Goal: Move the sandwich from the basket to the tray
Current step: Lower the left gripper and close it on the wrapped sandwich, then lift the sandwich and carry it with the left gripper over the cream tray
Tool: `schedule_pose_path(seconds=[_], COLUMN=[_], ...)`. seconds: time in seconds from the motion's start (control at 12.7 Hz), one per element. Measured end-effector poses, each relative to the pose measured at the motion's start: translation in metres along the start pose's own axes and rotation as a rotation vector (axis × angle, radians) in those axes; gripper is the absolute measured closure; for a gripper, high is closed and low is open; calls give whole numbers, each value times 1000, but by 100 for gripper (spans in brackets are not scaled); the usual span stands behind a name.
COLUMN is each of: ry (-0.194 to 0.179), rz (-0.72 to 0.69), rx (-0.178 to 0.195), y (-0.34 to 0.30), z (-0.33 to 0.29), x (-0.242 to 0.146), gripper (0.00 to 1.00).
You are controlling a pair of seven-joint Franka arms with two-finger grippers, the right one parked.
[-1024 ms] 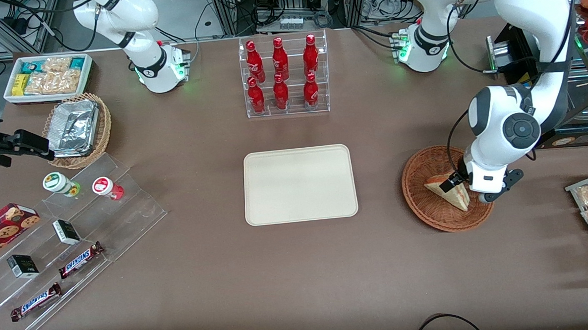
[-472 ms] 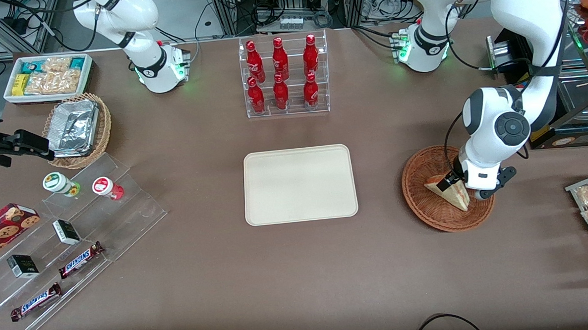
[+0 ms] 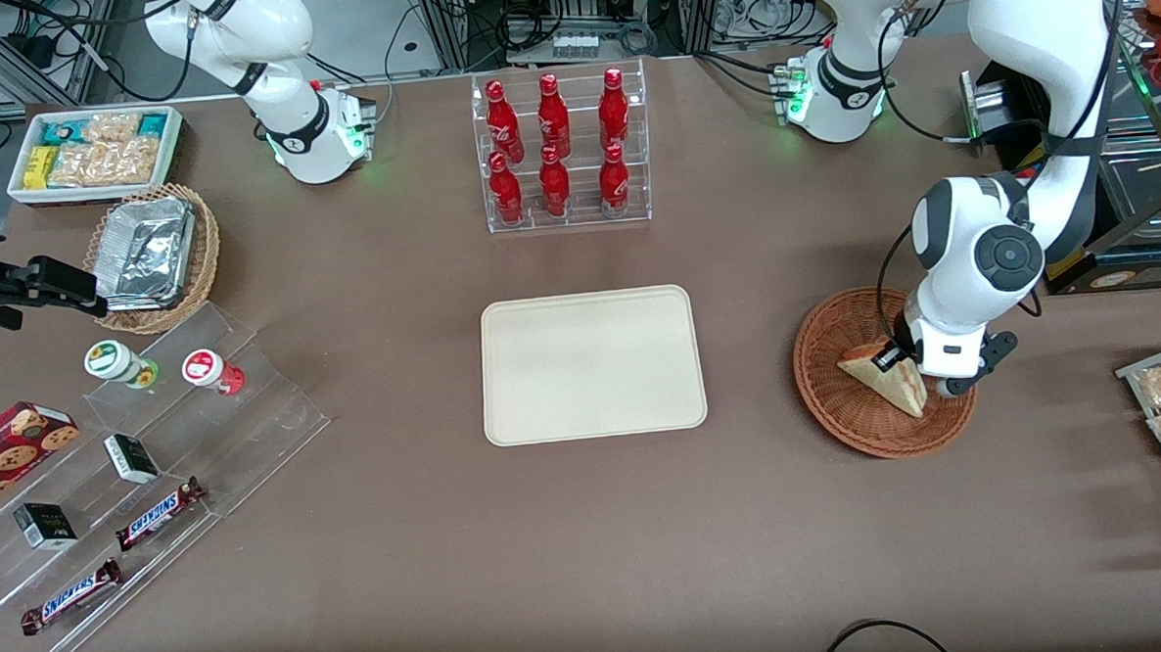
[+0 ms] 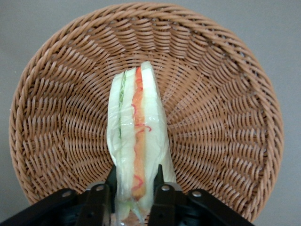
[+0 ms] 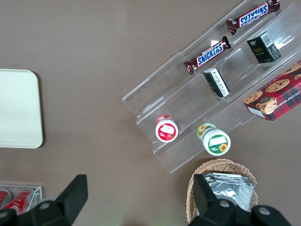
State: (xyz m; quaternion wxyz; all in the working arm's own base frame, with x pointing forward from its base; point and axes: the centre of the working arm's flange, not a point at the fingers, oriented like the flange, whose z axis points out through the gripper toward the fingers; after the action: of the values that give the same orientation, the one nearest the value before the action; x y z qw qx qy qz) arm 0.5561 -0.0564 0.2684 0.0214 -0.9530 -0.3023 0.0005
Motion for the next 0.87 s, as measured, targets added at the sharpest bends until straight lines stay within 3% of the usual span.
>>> schedule_pose_path(seconds=[0.24,0.47,0.63,0.87], ry=[-34,-66,-69,-58], rz=[9,57,120,252], rx=[39,70,67,31], y=[9,35,66,122], z=[-27,-103,-156,-199], x=[9,10,-9,-64], gripper=[78,82,85,85])
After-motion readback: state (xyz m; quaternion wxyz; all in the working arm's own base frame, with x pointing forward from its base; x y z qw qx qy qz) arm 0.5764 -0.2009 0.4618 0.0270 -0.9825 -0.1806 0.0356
